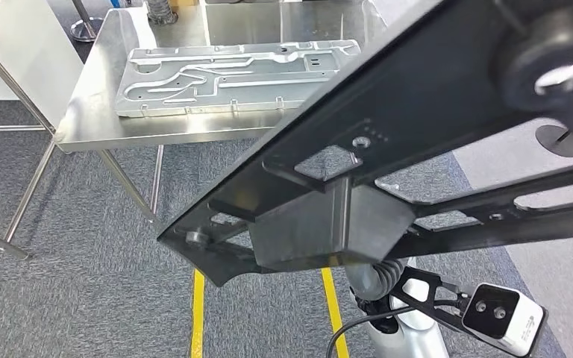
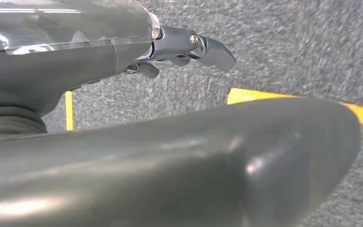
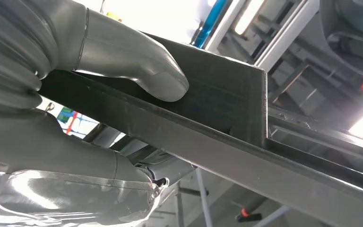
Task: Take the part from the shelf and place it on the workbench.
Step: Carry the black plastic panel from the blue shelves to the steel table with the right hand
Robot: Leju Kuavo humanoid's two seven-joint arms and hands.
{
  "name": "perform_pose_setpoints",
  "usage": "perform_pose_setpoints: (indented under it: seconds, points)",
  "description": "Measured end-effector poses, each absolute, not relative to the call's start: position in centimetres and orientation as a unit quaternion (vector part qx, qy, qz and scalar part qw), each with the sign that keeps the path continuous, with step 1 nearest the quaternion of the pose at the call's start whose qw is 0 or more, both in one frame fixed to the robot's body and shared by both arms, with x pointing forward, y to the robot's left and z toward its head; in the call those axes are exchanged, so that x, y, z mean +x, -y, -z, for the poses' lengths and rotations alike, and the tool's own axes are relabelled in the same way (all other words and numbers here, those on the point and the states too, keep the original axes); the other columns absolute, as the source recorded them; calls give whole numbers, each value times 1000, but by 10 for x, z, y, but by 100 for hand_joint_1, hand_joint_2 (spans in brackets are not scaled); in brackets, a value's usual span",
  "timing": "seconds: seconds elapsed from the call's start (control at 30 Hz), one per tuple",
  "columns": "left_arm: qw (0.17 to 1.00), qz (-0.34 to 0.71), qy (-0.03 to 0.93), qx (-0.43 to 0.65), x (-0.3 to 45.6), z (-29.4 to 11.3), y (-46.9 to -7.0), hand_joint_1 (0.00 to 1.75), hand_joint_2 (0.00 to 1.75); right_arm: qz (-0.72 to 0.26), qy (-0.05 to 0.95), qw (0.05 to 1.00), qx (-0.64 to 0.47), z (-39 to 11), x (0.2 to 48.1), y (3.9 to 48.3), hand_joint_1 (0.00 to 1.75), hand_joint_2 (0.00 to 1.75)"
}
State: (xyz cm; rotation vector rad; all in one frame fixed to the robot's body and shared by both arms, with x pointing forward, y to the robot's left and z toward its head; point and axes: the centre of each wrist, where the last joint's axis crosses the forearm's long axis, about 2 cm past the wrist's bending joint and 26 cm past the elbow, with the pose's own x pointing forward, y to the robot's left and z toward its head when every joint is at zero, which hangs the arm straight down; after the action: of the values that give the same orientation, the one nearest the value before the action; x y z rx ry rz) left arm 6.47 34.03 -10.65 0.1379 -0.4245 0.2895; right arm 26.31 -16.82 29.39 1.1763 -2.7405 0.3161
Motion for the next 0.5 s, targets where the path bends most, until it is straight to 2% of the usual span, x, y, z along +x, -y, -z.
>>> perform_pose_setpoints:
  seconds: [0.5]
  points:
    - [965,-143,209,63,64,107,-336,0,0,-104,913,73,387,-294,264,168,175,175]
